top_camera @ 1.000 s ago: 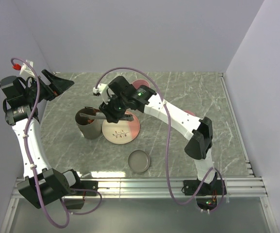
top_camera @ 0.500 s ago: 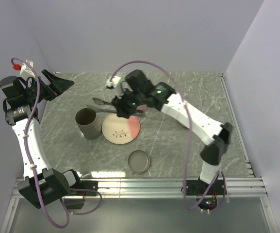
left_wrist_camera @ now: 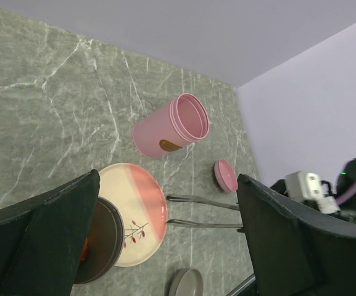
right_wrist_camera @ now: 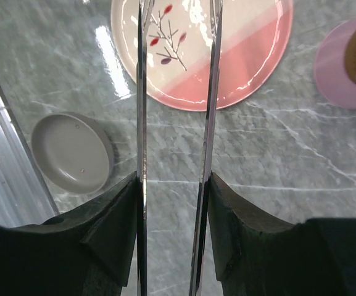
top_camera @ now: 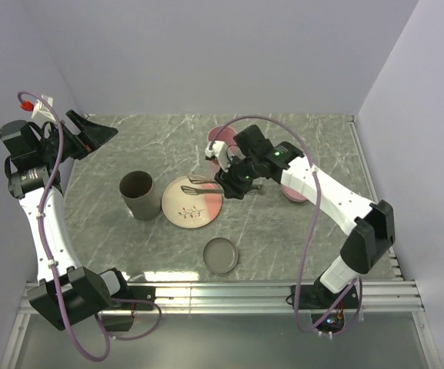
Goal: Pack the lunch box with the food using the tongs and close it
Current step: Place the clamp at the center of the board.
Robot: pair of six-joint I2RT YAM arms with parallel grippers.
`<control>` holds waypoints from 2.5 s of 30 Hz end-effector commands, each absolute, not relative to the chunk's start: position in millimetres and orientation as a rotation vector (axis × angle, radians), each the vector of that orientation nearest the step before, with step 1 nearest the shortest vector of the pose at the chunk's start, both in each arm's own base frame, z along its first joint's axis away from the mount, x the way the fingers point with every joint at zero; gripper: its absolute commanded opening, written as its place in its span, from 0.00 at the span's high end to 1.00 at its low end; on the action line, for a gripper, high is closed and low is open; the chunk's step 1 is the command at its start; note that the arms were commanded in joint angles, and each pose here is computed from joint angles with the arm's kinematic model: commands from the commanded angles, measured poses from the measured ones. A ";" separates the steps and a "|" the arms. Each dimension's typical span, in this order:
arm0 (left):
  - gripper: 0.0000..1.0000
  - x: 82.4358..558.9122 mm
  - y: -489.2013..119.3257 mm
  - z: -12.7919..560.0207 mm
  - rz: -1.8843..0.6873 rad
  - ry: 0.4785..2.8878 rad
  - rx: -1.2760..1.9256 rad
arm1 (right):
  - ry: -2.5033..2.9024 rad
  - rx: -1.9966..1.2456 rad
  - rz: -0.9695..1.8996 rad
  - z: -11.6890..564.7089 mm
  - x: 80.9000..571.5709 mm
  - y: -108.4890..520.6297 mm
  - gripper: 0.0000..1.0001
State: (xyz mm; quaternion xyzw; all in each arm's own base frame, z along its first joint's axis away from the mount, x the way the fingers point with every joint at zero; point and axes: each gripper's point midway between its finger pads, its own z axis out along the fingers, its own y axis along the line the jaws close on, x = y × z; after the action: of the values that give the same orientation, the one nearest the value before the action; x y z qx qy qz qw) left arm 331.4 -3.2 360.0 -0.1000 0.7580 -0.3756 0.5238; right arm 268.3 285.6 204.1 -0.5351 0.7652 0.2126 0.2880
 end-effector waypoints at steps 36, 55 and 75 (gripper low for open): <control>0.01 330.3 -3.4 375.1 -0.865 1.772 -0.163 | 2.149 -1.690 0.578 53.4 319.3 320.3 0.37; 0.01 328.0 -3.6 377.4 -0.854 1.770 -0.157 | 2.117 -1.781 0.475 38.8 318.3 314.9 0.12; 0.01 325.2 -4.4 378.3 -0.843 1.767 -0.154 | 2.017 -1.732 0.467 81.4 315.0 324.1 0.02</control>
State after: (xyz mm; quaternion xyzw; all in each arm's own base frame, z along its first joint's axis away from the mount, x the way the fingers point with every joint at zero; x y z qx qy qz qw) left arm 331.6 -2.4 359.3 -0.0924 0.7591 -0.3698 0.5276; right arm 306.3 310.3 34.8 -0.6291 0.7436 0.1645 0.1556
